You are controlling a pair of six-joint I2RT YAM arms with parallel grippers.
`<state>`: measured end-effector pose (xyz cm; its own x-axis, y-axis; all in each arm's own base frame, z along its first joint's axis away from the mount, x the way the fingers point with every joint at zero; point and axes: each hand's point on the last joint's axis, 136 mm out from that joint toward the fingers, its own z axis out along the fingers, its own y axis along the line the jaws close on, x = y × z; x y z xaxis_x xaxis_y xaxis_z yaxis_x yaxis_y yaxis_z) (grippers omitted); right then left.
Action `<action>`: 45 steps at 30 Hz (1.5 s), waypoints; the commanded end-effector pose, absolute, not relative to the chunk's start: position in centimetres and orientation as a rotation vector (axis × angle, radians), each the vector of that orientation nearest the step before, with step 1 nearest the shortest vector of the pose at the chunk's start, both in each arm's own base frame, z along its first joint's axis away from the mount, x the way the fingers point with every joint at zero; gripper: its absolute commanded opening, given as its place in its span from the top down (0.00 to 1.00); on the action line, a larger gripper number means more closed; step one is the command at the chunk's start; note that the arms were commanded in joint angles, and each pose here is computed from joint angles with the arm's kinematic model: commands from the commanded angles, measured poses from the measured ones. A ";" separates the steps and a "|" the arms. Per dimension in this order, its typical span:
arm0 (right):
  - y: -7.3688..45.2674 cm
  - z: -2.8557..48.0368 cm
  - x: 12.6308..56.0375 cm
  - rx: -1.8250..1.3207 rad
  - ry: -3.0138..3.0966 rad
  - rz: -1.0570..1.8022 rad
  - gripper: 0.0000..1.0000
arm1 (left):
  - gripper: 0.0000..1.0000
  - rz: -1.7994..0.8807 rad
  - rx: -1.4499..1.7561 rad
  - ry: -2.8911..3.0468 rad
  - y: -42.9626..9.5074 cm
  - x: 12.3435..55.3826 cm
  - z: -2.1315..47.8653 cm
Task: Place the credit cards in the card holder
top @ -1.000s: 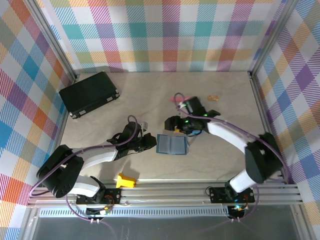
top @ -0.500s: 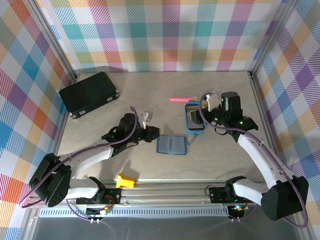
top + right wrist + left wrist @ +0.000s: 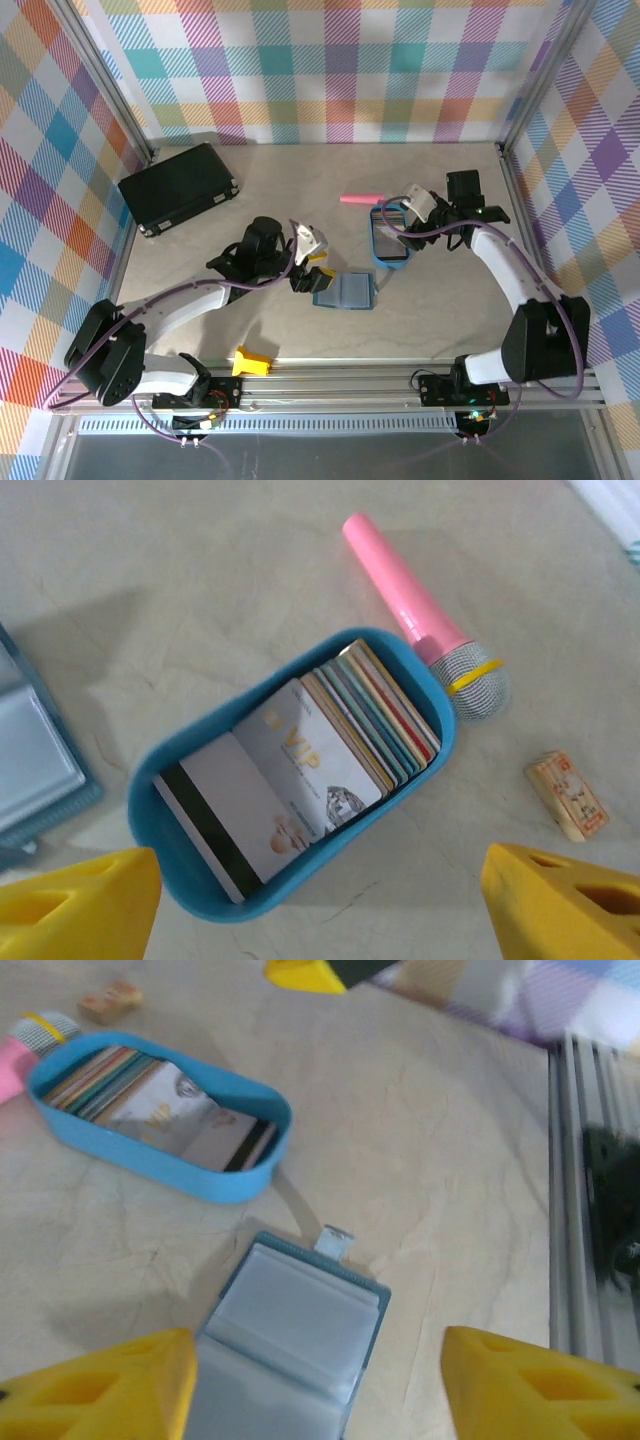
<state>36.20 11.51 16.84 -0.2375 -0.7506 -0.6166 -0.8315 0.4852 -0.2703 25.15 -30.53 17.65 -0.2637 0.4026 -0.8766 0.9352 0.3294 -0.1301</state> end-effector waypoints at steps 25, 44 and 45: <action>15.5 6.5 42.3 -2.012 1.634 -0.046 0.15 | 0.24 -0.839 1.325 1.673 -31.3 25.8 13.9; 15.3 4.8 42.7 -2.052 1.642 -0.072 0.18 | 0.23 -0.828 1.335 1.684 -31.1 25.7 13.4; 15.4 4.7 42.8 -2.049 1.647 -0.070 0.18 | 0.23 -0.826 1.336 1.683 -31.1 25.8 13.4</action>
